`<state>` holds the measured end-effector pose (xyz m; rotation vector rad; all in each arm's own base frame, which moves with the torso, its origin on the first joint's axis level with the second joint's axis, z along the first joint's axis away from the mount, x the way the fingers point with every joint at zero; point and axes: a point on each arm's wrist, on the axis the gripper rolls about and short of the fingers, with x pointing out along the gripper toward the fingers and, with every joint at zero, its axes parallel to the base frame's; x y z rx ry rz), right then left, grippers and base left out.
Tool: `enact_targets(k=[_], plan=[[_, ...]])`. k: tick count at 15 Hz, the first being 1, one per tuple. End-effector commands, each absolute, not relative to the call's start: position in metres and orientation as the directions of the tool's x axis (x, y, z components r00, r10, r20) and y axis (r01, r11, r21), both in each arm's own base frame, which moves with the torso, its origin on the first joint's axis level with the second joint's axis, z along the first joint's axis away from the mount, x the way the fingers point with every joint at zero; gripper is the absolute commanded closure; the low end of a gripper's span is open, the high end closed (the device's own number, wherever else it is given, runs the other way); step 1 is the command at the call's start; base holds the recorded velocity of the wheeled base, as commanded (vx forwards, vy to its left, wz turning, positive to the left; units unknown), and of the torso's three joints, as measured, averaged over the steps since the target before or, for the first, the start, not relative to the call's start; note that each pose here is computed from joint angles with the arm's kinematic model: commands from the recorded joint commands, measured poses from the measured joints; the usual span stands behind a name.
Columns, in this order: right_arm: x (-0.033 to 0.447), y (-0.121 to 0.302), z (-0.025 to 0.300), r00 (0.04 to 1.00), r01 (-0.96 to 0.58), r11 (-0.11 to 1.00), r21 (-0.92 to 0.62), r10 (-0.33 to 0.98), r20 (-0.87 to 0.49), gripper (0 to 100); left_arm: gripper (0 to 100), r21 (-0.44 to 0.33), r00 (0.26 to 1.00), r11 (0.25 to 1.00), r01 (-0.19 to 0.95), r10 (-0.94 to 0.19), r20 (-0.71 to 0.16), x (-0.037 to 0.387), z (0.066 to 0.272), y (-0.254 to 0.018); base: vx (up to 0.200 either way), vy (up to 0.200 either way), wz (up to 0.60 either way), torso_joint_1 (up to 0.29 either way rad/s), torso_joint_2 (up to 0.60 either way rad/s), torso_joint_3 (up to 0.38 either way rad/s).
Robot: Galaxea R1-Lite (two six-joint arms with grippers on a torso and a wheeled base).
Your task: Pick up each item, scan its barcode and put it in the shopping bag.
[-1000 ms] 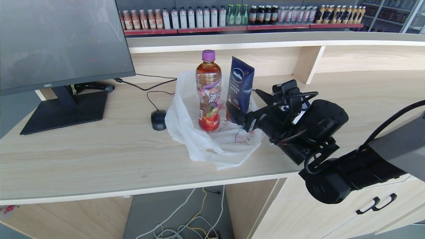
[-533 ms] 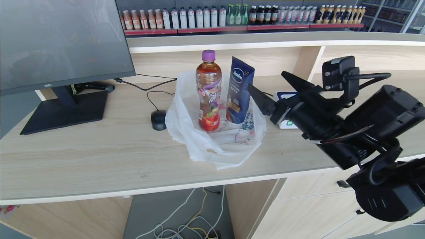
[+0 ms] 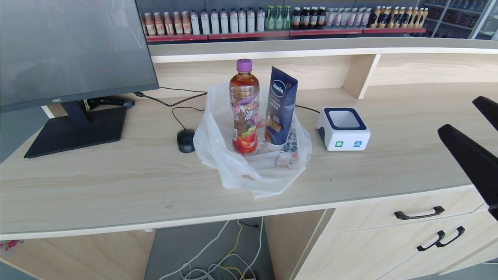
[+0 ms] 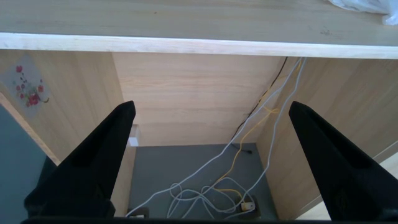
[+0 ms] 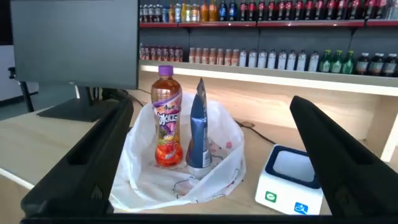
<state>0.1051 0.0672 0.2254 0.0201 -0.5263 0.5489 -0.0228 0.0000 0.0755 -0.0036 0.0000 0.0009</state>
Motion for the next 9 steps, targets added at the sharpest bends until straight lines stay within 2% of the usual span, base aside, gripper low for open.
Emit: enact_targets(k=[1, 3, 6, 7, 8, 9], plan=[[0.04, 0.026, 0.198, 0.69, -0.484, 0.866, -0.125, 0.465, 0.554, 0, 0, -0.005, 1.0, 1.0, 0.0, 0.0, 0.0, -0.023, 0.075, 0.0, 0.0, 0.0, 0.0, 0.0, 0.0, 0.0], [0.036, 0.024, 0.189, 0.723, -0.492, 0.86, -0.135, 0.49, 0.487, 0, 0, -0.005, 1.0, 1.0, -0.002, 0.002, 0.0, -0.023, 0.075, 0.0, 0.0, 0.0, 0.0, 0.0, 0.0, 0.0], [0.02, 0.014, 0.137, 0.814, -0.537, 0.818, -0.206, 0.567, 0.125, 0, 0, -0.005, 1.0, 1.0, 0.0, 0.0, 0.0, -0.023, 0.075, 0.0, 0.0, 0.0, 0.0, 0.0, 0.0, 0.0], [0.02, 0.014, 0.137, 0.814, -0.537, 0.818, -0.206, 0.567, 0.125, 0, 0, -0.005, 1.0, 1.0, 0.0, 0.0, 0.0, -0.023, 0.075, 0.0, 0.0, 0.0, 0.0, 0.0, 0.0, 0.0], [-0.005, -0.002, 0.094, 0.82, -0.565, 0.79, -0.238, 0.57, -0.055, 0, 0, -0.003, 1.0, 1.0, 0.0, 0.0, 0.0, -0.023, 0.075, 0.0, 0.0, 0.0, 0.0, 0.0, 0.0, 0.0], [-0.013, -0.007, 0.086, 0.816, -0.574, 0.788, -0.224, 0.571, -0.083, 0, 0, -0.003, 1.0, 1.0, -0.002, 0.002, 0.0, -0.023, 0.075, 0.0, 0.0, 0.0, 0.0, 0.0, 0.0, 0.0]])
